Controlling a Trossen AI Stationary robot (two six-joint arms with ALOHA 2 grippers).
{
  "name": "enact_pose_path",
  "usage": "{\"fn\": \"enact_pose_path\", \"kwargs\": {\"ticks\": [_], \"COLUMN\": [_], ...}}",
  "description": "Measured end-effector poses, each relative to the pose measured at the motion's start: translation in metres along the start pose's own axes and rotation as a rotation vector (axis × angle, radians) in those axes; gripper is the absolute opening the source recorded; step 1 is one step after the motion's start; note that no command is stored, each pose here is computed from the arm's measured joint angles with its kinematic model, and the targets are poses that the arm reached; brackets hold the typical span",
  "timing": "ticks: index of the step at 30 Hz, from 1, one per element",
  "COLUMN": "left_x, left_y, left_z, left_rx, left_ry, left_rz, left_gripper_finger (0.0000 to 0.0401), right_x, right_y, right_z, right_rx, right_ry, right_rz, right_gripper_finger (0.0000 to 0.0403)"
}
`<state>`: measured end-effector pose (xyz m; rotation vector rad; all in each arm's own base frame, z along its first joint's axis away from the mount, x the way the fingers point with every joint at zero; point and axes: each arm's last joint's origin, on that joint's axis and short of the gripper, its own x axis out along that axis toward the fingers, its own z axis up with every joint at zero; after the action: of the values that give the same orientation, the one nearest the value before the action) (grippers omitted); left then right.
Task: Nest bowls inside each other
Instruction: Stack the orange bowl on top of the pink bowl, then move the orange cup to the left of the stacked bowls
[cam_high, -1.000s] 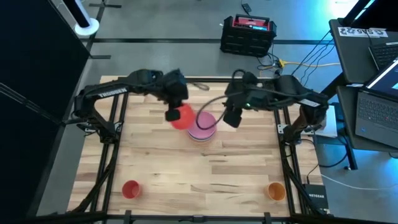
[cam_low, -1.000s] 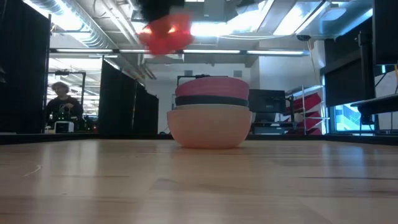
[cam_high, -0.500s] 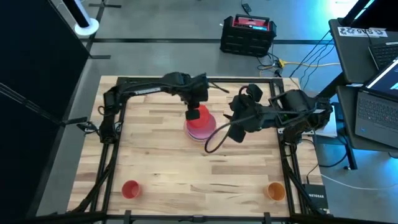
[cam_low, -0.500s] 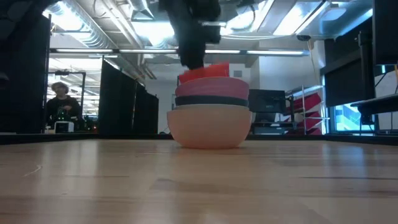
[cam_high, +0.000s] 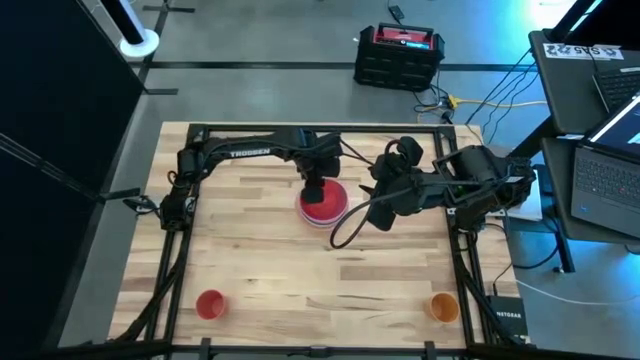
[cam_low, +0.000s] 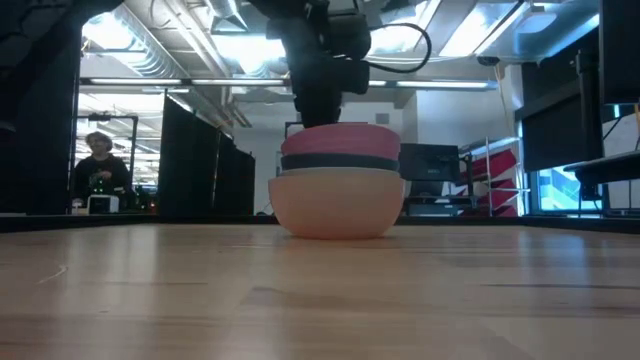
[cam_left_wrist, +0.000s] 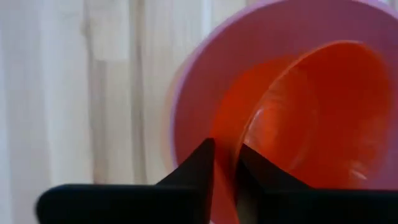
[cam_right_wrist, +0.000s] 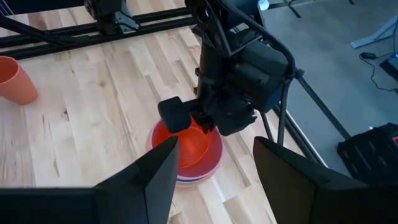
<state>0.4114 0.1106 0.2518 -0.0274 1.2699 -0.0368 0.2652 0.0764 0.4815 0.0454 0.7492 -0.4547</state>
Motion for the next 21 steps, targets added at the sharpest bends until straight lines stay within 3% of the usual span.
{"fn": "enact_pose_path", "kwargs": {"ticks": [5, 21], "left_x": [-0.003, -0.09], "left_y": [0.0, -0.049], "left_z": [0.0, 0.001], "left_rx": [-0.008, 0.119], "left_ry": [0.005, 0.097], "left_rz": [-0.001, 0.024], "left_gripper_finger": [0.0115, 0.0151], "right_x": [0.0, 0.003], "right_y": [0.0, 0.001], "right_z": [0.0, -0.003], "right_rx": [-0.017, -0.098], "right_ry": [0.001, 0.017], "right_rz": [0.0, -0.004], "right_gripper_finger": [0.0193, 0.0193]}}
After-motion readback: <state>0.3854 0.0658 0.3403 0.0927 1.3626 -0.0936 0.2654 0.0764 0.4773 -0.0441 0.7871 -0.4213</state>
